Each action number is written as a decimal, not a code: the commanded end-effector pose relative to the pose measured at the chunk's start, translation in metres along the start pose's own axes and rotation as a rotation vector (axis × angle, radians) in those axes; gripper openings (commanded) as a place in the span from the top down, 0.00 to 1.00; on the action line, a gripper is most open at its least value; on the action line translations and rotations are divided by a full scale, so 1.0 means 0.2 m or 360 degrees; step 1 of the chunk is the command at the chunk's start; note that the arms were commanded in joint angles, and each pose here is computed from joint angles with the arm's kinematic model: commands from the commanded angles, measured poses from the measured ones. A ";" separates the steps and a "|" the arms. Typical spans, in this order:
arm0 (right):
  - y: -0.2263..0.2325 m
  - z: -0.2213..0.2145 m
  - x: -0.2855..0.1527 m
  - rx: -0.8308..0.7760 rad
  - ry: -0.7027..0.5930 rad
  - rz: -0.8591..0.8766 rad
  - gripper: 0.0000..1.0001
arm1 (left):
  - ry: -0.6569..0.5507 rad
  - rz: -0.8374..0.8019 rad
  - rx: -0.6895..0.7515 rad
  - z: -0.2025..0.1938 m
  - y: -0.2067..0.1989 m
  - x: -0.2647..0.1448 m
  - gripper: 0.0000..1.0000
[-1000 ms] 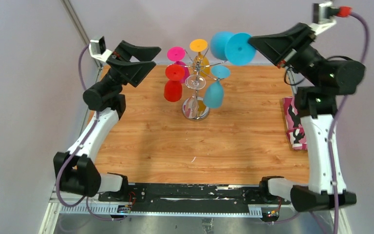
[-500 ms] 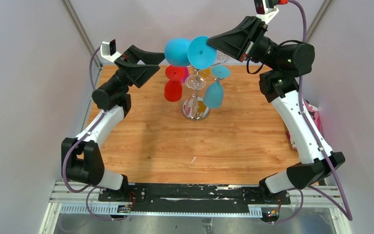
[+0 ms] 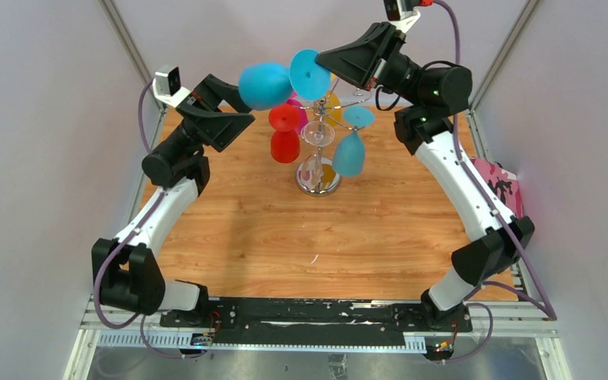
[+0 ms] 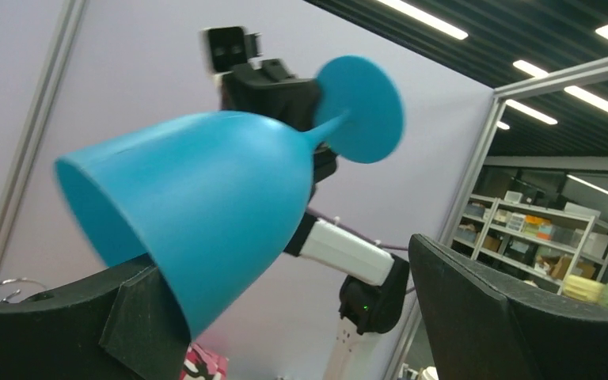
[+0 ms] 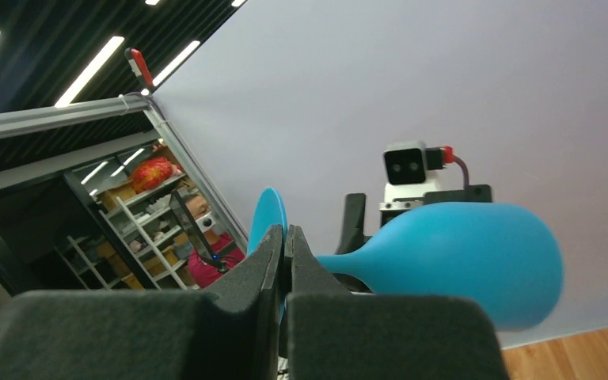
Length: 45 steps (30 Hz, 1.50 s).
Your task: Take the wine glass off the wine glass rack
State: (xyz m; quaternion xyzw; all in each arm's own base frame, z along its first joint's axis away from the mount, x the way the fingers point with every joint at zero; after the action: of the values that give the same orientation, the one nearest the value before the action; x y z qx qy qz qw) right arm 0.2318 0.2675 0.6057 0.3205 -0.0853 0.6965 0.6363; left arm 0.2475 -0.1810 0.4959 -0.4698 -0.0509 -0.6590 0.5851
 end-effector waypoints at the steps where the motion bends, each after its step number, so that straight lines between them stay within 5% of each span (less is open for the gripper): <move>1: -0.04 -0.01 0.02 0.0070 -0.0090 0.0135 1.00 | 0.0041 -0.0185 0.0152 -0.05 -0.28 0.02 0.00; 10: -0.15 -0.10 -0.01 0.0335 -0.0165 0.0360 1.00 | 0.0044 -0.0232 0.0190 -0.09 -0.40 0.00 0.24; 18: -0.15 -0.19 -0.01 0.0401 -0.0118 0.0379 1.00 | 0.0012 -0.0186 0.0092 -0.07 -0.31 0.00 0.98; 23: -0.14 -0.20 -0.02 0.0364 -0.0080 0.0360 0.98 | -0.0055 -0.0164 0.0063 -0.04 -0.29 0.00 1.00; 26: -0.15 -0.17 -0.04 0.0308 -0.0065 0.0322 0.62 | -0.0115 -0.0060 0.0099 0.01 -0.31 0.02 1.00; 28: -0.18 -0.13 -0.09 0.0265 -0.0083 0.0254 0.21 | -0.0172 0.0057 0.0214 0.07 -0.33 0.03 1.00; 30: -0.19 -0.07 -0.15 0.0197 -0.0112 0.0170 0.04 | -0.0227 0.0292 0.0367 0.14 -0.33 0.04 1.00; 32: -0.21 -0.02 -0.23 0.0140 -0.0135 0.0073 0.03 | -0.0303 0.0684 0.0577 0.24 -0.34 0.03 1.00; 38: -0.23 0.09 -0.45 -0.0011 -0.0116 -0.0208 0.01 | -0.0641 0.2209 0.0894 0.58 -0.18 -0.44 1.00; 45: -0.31 0.02 -0.61 -0.0183 0.0183 -0.0708 0.01 | -0.0174 0.3074 0.0931 0.72 0.26 -0.71 1.00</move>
State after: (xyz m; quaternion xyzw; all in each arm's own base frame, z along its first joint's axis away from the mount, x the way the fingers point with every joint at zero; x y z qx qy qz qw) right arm 0.2847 0.1836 0.5510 0.3348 -0.0650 0.6000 0.7237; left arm 0.2748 -0.0334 0.6162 -0.3525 -0.1367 -0.0374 0.9250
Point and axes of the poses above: each gripper's point midway between its finger pads, its own x axis out along the fingers, its own y axis along the line the jaws close on, z = x × y, the point moved 3 cm from there along -x, back along the fingers, and after that the axes turned 14 degrees about -x, right-handed, at the moved point
